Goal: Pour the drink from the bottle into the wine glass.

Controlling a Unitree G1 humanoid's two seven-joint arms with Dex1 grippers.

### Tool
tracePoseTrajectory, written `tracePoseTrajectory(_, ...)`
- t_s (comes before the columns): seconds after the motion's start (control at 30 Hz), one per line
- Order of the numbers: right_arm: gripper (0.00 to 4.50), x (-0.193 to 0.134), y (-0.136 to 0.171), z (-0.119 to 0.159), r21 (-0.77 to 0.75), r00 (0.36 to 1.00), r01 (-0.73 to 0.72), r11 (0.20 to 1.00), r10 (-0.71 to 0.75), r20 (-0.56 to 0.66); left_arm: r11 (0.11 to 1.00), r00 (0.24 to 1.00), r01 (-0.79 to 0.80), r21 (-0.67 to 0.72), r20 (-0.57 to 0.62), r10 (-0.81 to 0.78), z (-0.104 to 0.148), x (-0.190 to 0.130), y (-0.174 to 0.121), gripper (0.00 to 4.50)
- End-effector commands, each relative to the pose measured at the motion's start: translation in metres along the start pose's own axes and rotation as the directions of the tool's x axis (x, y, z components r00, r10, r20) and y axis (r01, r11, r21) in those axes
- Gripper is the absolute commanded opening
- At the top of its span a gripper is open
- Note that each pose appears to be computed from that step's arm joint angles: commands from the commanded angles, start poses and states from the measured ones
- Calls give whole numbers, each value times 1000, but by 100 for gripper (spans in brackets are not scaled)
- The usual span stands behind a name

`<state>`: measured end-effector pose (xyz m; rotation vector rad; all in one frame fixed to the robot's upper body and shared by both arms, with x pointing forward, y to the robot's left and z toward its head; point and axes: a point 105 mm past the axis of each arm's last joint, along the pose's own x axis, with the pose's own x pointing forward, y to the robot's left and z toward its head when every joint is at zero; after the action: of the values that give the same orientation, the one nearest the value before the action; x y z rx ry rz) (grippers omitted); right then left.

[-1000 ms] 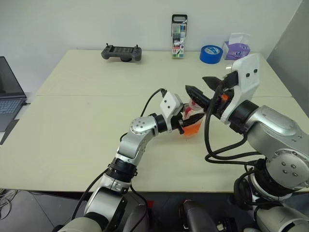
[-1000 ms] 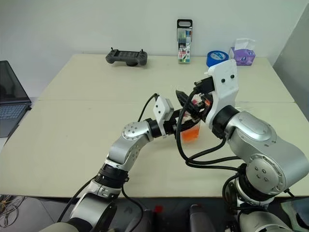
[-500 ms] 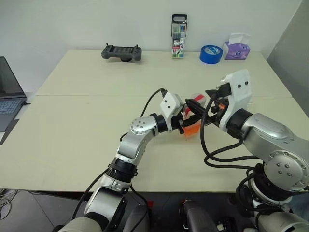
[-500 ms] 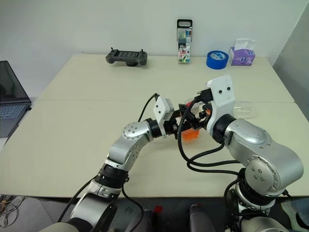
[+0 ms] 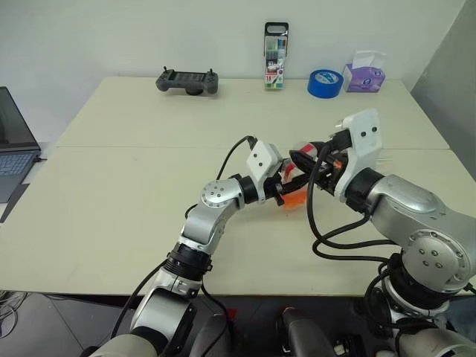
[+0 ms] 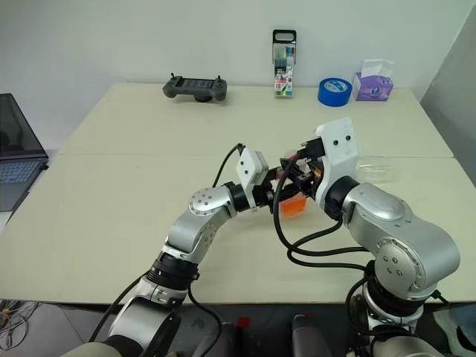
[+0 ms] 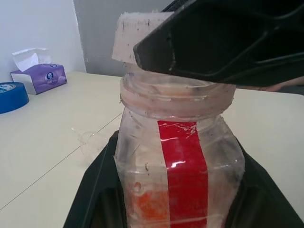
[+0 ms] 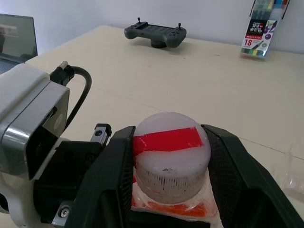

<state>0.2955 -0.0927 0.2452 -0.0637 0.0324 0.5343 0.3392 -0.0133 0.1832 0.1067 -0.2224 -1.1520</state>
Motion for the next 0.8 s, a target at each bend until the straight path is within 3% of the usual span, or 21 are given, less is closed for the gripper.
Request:
tracePoseTrajectory(0.03, 182, -6, -8, 18, -43, 997, 34, 998, -31, 77, 999, 998, 3, 55, 67, -6, 22, 1, 0, 182)
tracePoseTrajectory(0.27, 180, -21, -2, 74, -44, 943, -67, 997, 78, 325, 999, 998, 4, 52, 59, -7, 19, 1, 0, 182)
tracePoseTrajectory(0.5, 174, -25, -19, 70, 58, 943, -13, 998, -7, 332, 999, 998, 8, 51, 56, -10, 19, 1, -1, 182)
tracePoseTrajectory(0.57, 174, -25, -42, 49, 97, 959, 123, 988, -143, 243, 999, 998, 6, 52, 57, -9, 19, 1, -1, 182)
tracePoseTrajectory(0.67, 174, -39, -95, -25, 97, 909, 415, 905, -415, -19, 998, 998, -8, 55, 63, 5, 21, 0, 3, 182)
tracePoseTrajectory(0.8, 174, -47, -100, -89, 202, 897, 440, 875, -420, -136, 998, 998, -30, 61, 61, 26, 22, -1, 9, 182)
